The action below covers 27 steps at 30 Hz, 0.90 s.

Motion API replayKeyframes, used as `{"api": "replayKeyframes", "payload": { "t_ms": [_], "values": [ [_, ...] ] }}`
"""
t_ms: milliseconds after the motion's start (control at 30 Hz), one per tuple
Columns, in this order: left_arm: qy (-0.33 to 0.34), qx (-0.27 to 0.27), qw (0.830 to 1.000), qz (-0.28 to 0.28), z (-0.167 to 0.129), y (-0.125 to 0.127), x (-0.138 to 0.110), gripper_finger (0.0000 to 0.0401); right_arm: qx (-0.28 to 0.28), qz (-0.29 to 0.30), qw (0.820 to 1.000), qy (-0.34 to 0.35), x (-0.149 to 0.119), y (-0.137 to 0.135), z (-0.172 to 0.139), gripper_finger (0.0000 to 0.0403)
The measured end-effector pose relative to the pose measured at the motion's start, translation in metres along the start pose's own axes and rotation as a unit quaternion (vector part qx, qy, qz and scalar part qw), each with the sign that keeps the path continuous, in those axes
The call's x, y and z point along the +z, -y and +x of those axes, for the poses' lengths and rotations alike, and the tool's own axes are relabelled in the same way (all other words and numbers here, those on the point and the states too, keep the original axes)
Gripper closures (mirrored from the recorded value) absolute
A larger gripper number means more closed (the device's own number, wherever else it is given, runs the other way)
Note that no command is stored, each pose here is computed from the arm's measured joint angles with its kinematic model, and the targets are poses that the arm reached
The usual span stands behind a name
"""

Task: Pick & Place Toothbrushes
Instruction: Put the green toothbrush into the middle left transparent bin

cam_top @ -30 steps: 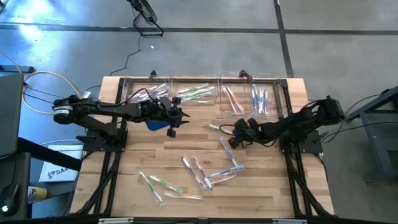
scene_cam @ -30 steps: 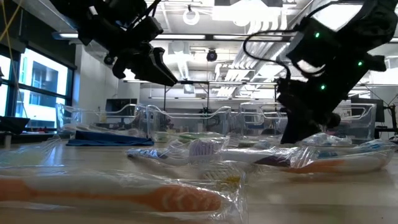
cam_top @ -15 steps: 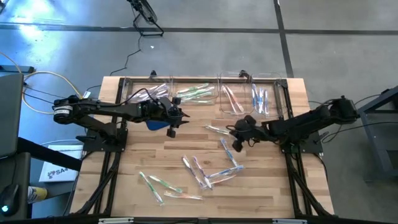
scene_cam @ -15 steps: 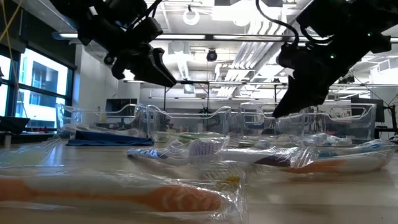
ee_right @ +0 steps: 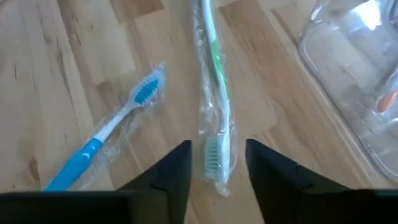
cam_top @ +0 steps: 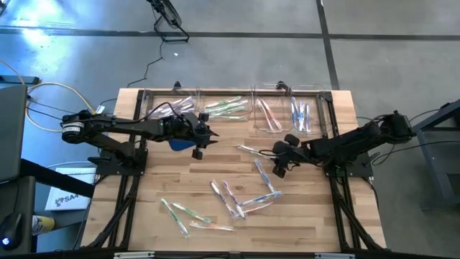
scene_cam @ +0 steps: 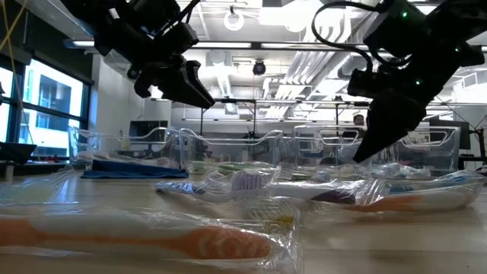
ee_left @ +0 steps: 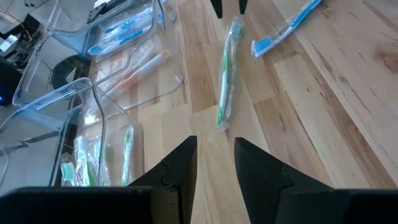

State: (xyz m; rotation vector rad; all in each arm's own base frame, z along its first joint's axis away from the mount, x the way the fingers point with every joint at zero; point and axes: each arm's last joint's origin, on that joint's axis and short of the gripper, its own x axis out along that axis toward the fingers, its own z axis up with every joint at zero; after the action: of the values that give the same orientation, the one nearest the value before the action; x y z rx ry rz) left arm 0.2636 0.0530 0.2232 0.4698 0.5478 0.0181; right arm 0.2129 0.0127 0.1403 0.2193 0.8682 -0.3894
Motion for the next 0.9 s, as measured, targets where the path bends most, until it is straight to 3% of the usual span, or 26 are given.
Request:
{"api": "replayKeyframes", "payload": {
  "t_ms": [200, 467, 633, 900],
  "values": [
    [-0.005, -0.003, 1.000, 0.000, 0.000, 0.001, -0.001, 0.0298, 0.006, 0.008, 0.999, -0.038, -0.003, 0.006, 0.013, 0.0218],
    [-0.008, -0.005, 1.000, -0.001, 0.000, 0.001, -0.002, 0.0298, -0.006, 0.020, 0.999, -0.050, -0.005, 0.011, 0.030, 0.0223],
    [-0.009, -0.005, 1.000, -0.001, 0.000, 0.001, -0.002, 0.0298, 0.000, 0.023, 0.999, -0.039, -0.003, 0.010, 0.031, 0.0261],
    [-0.008, -0.005, 1.000, -0.001, 0.000, 0.001, -0.002, 0.0298, 0.002, 0.027, 0.999, -0.039, -0.003, 0.009, 0.031, 0.0354]
  ]
}}
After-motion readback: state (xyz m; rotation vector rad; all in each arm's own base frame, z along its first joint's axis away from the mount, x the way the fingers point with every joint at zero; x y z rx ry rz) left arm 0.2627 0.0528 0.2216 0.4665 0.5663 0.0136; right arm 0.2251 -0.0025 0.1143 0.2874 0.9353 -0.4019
